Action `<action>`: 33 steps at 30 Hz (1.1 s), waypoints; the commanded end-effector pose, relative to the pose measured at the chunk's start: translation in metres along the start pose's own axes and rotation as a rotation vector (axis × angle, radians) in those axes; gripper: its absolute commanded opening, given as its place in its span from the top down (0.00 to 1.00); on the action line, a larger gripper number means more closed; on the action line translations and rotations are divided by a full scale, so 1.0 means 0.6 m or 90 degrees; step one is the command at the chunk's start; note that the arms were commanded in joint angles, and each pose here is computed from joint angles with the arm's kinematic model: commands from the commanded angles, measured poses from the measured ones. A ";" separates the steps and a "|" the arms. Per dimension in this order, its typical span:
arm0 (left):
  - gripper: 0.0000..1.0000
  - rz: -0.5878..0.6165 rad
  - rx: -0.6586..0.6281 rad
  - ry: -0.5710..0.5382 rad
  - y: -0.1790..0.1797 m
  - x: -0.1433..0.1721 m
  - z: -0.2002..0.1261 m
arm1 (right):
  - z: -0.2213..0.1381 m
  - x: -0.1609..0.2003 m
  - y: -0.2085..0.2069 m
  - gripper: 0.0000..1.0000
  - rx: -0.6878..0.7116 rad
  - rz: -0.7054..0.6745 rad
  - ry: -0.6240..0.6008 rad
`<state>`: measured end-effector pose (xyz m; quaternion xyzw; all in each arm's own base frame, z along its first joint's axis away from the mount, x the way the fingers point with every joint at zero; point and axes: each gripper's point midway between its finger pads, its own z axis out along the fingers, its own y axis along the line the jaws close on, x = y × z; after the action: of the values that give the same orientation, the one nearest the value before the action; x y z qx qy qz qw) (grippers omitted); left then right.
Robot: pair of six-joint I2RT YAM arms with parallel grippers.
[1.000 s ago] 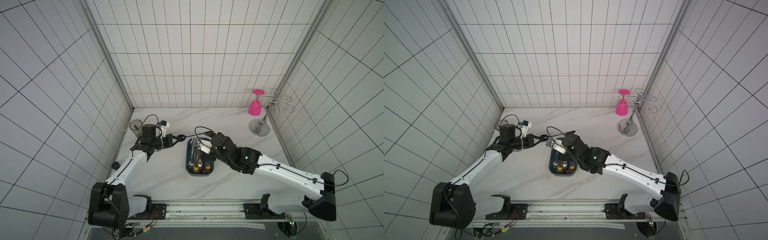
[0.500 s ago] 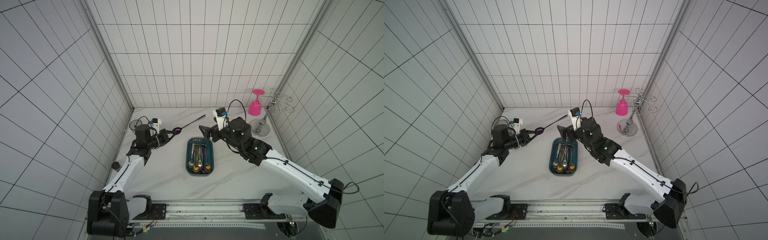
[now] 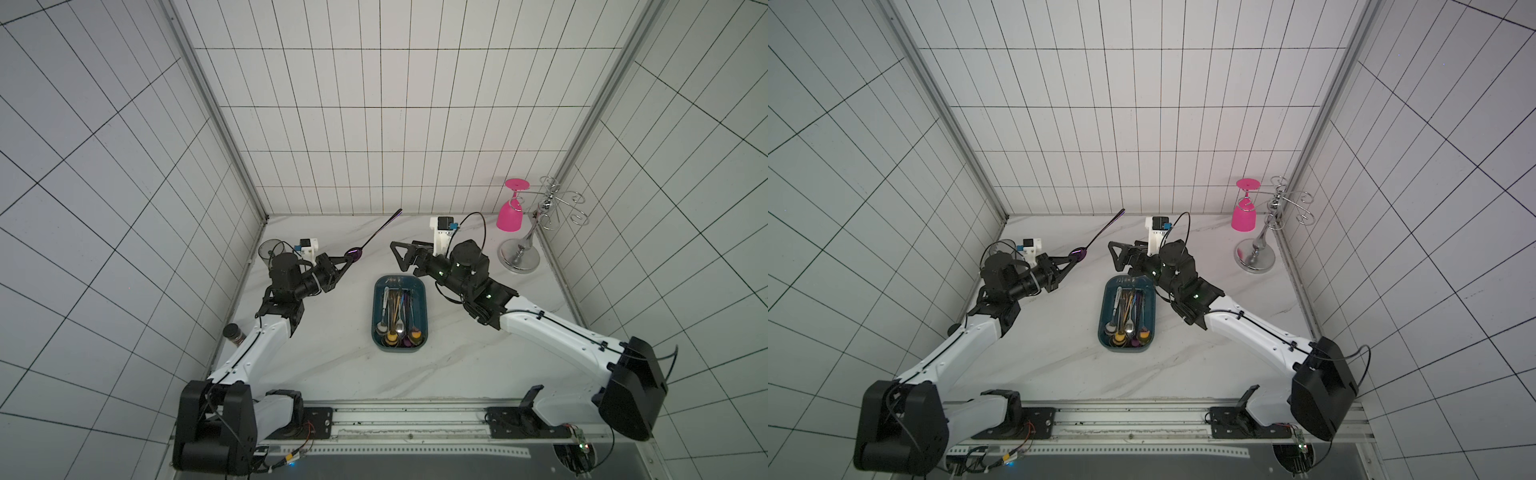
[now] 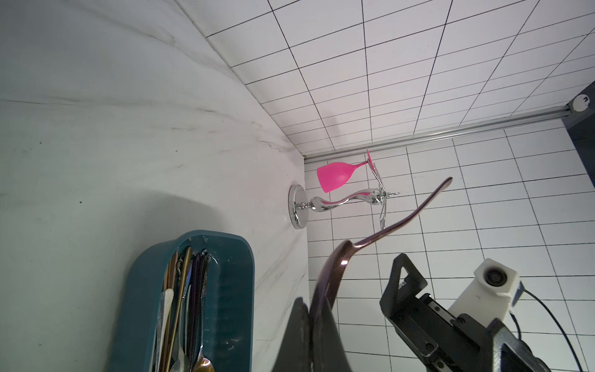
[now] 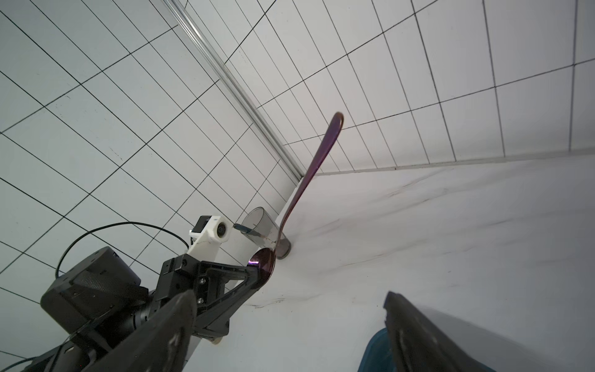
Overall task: Put the spoon into the storage box
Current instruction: Adjust the spoon.
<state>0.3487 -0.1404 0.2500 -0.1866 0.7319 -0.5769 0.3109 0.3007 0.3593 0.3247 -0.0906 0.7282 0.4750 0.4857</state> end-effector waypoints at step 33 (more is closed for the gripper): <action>1.00 0.060 0.002 -0.029 -0.018 -0.020 -0.006 | 0.138 -0.040 0.039 0.57 -0.219 0.191 0.025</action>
<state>0.3516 -0.1356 0.2496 -0.1791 0.7351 -0.5643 0.3302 0.3537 0.4184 0.3223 -0.0494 0.6824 0.6342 0.3602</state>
